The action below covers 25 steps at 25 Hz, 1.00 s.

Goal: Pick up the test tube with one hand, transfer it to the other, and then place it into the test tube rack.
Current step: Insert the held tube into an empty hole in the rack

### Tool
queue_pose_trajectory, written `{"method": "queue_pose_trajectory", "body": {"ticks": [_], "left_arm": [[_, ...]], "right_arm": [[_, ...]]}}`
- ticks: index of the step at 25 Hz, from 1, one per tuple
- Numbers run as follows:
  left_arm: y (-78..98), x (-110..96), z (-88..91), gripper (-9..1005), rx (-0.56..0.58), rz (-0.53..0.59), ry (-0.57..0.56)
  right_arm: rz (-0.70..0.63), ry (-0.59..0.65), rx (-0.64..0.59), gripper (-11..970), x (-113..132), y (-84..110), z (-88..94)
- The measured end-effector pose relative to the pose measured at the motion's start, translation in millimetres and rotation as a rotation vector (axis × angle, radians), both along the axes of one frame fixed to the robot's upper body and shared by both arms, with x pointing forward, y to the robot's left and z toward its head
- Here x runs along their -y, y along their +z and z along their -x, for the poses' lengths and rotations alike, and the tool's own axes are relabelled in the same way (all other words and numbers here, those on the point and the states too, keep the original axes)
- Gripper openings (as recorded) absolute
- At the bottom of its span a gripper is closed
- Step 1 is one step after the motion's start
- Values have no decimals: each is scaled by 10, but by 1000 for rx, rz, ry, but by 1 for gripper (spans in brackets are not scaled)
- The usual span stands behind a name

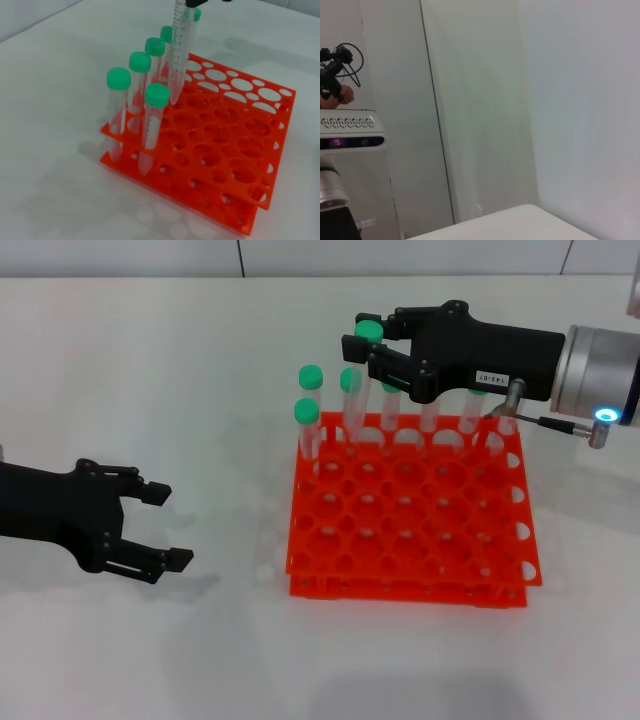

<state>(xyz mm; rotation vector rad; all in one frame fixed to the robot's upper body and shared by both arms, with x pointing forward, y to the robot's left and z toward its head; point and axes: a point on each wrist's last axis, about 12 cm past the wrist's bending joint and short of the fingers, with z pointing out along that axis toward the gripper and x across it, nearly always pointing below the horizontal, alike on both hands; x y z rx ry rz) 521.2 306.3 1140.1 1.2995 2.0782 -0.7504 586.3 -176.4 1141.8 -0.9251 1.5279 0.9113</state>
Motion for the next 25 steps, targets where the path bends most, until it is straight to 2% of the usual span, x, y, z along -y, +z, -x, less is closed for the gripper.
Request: {"method": "queue_pose_trajectory", "body": {"ticks": [25], "left_arm": [[-26,14,1,888,-14,8,-1]], "right_arm": [[17,-20,-4,267,-86,-174,25]]}}
